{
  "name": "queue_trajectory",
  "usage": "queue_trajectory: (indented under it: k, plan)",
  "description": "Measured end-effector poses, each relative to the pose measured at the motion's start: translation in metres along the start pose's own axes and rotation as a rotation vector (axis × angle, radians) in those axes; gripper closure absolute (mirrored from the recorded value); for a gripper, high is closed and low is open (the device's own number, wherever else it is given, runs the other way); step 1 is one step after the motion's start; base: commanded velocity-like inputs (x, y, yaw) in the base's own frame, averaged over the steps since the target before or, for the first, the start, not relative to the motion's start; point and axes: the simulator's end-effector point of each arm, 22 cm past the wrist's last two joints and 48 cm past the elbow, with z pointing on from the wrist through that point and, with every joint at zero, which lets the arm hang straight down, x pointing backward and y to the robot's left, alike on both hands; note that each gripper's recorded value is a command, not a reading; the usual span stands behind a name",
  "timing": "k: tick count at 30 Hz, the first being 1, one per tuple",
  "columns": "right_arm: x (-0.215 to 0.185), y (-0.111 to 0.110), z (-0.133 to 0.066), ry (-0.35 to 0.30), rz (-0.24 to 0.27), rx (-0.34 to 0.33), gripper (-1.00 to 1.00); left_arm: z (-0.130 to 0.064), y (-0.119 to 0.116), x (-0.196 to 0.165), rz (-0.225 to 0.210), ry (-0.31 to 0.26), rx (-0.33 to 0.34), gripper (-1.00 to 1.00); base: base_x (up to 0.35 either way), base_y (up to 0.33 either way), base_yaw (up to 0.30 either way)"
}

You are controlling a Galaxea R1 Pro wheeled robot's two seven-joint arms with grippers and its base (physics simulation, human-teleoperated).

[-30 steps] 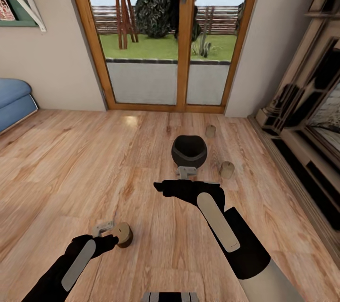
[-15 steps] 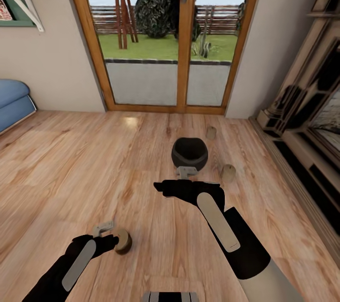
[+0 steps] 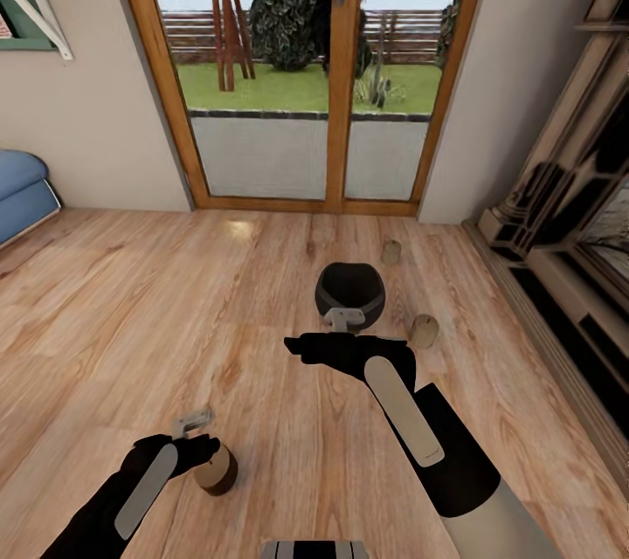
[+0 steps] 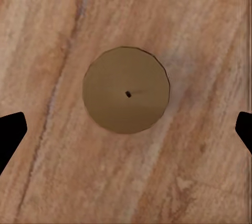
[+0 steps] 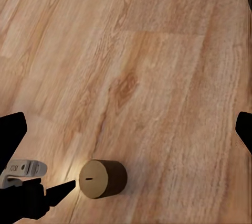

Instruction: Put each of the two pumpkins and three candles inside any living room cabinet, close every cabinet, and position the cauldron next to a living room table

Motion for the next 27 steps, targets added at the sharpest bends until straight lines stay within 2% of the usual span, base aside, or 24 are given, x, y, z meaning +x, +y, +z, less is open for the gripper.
queue_trajectory:
  k: [6, 23, 27]
  plan:
    - [0.0, 0.0, 0.0001, 0.0, 0.0, 0.0, -1.0, 0.0, 0.0003, -0.0001, 0.0, 0.0, -0.001, -1.0, 0.033, -0.117, 0.0]
    - [0.0, -0.0004, 0.0, 0.0, 0.001, 0.0, -1.0, 0.0, 0.001, -0.0006, -0.001, -0.001, -0.002, -1.0, 0.001, -0.004, 0.0]
    - [0.0061, -0.0056, 0.0065, 0.014, 0.009, 0.003, -1.0, 0.006, 0.0024, 0.0053, 0.0, 0.013, -0.007, -1.0, 0.0, 0.0, 0.0]
